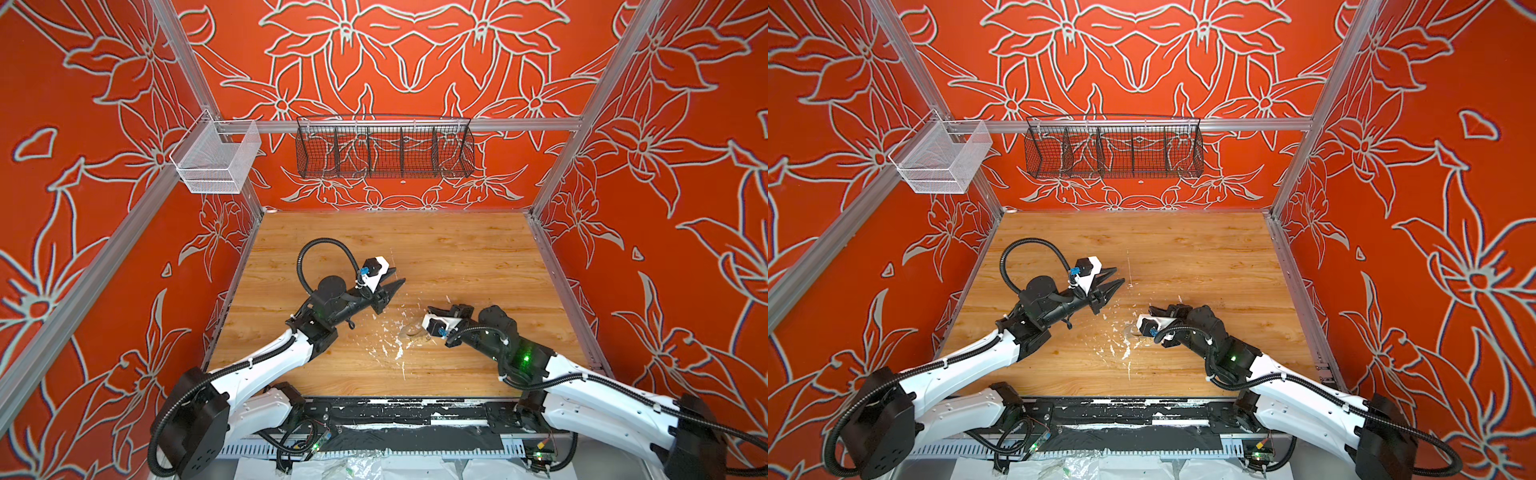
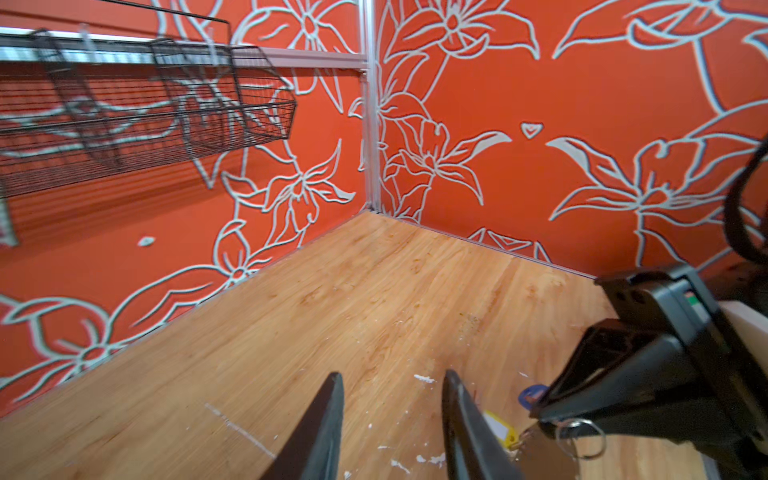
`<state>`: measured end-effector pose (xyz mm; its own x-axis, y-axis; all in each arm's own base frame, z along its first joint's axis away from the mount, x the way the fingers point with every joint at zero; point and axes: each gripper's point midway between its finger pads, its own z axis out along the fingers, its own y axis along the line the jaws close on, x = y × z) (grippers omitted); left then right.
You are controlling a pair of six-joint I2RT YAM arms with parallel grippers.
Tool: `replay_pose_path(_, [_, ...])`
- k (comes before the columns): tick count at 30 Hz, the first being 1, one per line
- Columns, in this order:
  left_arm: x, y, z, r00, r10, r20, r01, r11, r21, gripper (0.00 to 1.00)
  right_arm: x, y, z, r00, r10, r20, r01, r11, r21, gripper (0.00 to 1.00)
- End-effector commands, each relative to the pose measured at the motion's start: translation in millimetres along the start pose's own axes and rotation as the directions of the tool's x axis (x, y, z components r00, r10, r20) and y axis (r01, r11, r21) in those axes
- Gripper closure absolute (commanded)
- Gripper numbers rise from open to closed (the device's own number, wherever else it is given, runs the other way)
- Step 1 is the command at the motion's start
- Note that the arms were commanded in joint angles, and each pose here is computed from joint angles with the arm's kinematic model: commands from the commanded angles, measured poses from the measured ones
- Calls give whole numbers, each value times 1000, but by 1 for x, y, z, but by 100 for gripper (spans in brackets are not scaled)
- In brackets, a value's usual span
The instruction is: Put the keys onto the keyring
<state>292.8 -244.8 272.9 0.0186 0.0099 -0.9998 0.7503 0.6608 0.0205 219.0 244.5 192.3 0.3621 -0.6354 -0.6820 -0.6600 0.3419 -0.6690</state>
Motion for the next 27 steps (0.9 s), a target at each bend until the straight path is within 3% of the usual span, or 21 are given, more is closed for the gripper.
replay_pose_path(1, [-13, 28, -11, 996, -45, 82, 56, 989, -136, 58, -21, -21, 4, 999, -17, 44, 15, 998, 55, 100])
replay_pose_path(6, [-15, 58, -31, 981, -138, 134, 168, 955, -246, 57, -47, -38, 24, 999, -11, 41, 9, 999, 49, 100])
replay_pose_path(17, [-27, 69, -61, 965, -128, 227, 200, 923, -330, 47, -81, -63, 53, 994, -81, 76, 74, 994, 84, 100])
replay_pose_path(22, [-15, 98, -80, 937, -172, 304, 305, 827, -472, 37, -82, -64, 64, 988, -138, 67, 131, 987, 95, 100])
replay_pose_path(27, [-9, 112, -85, 925, -202, 322, 347, 795, -497, 36, -69, -57, 88, 981, -193, 4, 193, 979, 70, 100])
